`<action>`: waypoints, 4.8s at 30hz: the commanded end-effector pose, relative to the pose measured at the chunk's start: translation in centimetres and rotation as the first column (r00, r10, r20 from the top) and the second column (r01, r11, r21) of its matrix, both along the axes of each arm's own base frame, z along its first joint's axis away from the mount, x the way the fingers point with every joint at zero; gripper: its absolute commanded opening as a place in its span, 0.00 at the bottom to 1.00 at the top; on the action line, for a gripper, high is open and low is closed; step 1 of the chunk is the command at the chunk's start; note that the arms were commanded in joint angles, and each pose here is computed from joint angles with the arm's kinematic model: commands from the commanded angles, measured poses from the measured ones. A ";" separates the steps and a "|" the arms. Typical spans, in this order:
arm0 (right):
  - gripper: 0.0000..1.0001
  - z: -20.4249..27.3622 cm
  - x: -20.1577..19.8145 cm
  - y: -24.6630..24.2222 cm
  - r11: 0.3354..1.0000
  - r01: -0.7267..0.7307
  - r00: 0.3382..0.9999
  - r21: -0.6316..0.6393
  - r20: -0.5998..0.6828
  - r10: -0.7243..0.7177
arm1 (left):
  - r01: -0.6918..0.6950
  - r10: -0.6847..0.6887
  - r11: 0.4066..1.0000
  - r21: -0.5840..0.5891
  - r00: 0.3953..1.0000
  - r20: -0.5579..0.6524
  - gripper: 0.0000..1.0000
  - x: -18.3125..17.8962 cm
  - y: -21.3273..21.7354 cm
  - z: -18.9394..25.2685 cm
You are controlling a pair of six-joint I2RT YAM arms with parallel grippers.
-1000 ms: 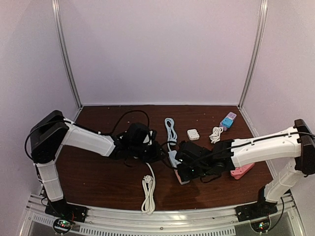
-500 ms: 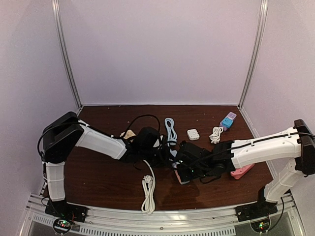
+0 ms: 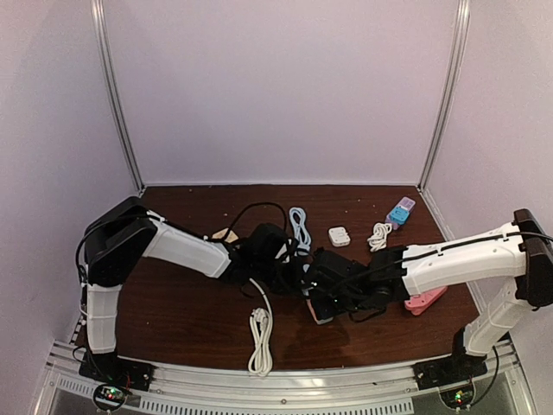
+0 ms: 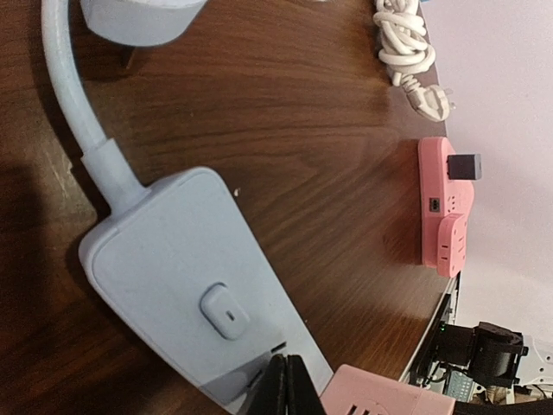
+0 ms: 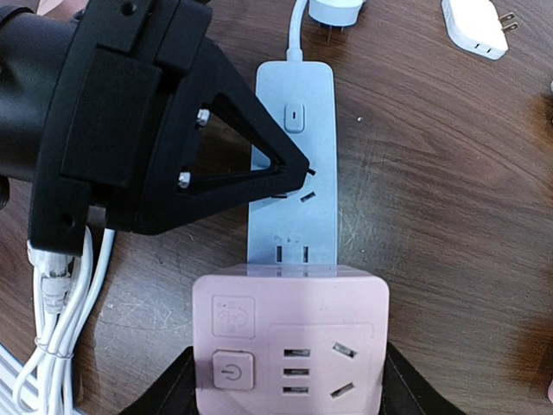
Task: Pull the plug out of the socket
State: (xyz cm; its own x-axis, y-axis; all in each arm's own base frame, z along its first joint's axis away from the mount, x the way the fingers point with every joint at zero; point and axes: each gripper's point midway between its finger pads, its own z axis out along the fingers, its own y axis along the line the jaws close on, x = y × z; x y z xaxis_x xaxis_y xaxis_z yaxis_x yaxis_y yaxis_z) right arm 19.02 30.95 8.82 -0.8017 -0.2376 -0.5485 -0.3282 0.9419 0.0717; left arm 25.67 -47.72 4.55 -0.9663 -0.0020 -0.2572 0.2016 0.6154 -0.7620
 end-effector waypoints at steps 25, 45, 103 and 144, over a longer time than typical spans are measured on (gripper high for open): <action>0.07 4.5 1.1 2.0 0.998 -0.054 0.991 -0.026 0.123 0.057 | 0.102 -0.061 0.942 0.321 0.989 -0.134 0.00 -3.3 4.8 -8.7; 0.04 5.0 1.9 -1.6 0.981 0.010 0.996 0.193 0.081 -0.026 | 0.097 -0.038 0.912 0.398 0.987 -0.154 0.00 -3.4 6.5 -10.3; 0.00 2.5 14.4 -5.9 0.696 0.227 0.973 0.682 -0.192 -0.129 | -0.075 -0.001 0.973 0.217 0.944 0.331 0.00 5.6 11.7 15.0; 0.77 -2.6 12.6 -9.6 0.787 0.330 0.939 0.521 -0.271 -0.214 | -0.157 0.070 0.961 0.227 0.935 0.348 0.00 4.4 15.9 13.8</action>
State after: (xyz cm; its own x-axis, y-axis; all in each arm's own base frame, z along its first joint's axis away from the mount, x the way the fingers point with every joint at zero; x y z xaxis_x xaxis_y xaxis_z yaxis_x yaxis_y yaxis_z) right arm 31.58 22.80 6.59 -0.8962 0.2998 -0.3269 -0.0131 0.7187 0.6952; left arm 29.37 -32.11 16.99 -0.8467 0.0362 -0.5308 0.3305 0.8177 -0.4714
